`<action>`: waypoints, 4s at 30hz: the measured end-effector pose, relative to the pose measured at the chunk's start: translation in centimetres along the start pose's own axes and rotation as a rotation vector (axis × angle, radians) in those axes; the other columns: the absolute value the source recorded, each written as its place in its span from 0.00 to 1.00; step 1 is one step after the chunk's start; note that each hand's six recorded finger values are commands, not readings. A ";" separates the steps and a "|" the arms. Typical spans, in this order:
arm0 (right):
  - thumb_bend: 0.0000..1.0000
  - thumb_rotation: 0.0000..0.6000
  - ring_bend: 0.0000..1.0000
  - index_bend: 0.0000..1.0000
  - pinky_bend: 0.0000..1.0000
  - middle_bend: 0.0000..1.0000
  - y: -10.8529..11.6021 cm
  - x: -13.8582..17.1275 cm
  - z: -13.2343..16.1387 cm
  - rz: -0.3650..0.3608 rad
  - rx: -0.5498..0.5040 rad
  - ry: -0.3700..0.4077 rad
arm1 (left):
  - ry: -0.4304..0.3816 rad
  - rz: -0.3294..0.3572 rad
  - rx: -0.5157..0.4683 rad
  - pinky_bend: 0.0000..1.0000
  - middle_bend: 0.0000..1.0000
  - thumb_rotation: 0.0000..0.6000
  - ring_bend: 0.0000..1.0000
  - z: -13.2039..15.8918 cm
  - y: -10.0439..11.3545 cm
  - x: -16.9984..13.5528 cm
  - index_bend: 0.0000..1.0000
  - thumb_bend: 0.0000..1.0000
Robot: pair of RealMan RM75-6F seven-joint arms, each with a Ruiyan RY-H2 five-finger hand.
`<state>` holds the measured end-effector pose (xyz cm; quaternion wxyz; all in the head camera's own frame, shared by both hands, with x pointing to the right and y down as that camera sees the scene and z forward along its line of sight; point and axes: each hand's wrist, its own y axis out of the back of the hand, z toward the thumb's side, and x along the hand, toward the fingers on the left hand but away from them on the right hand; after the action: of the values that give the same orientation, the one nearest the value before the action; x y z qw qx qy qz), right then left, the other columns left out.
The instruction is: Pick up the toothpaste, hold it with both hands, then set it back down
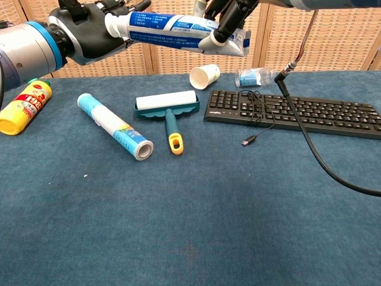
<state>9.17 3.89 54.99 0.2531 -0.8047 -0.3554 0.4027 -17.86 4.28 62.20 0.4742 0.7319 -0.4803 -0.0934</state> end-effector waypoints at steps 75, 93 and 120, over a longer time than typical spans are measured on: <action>0.71 1.00 0.58 0.71 0.66 0.67 -0.2 0.6 3.8 -0.076 0.219 0.081 | 0.174 0.065 0.820 0.00 0.00 0.41 0.00 -4.9 -4.7 4.1 0.00 0.00; 0.71 1.00 0.59 0.71 0.66 0.67 0.0 0.7 2.1 -0.078 0.218 0.044 | 0.129 0.083 0.726 0.00 0.00 0.41 0.00 -3.4 -4.4 3.8 0.00 0.00; 0.71 1.00 0.59 0.70 0.66 0.67 -5.2 2.9 -8.0 0.058 0.386 -0.085 | 0.131 0.293 1.396 0.00 0.00 0.58 0.00 9.8 10.0 -6.9 0.00 0.00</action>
<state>15.09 8.42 61.63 0.3759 -0.7333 -0.2586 0.5042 -33.38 2.91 62.61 -0.0693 0.7966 -0.4918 0.3446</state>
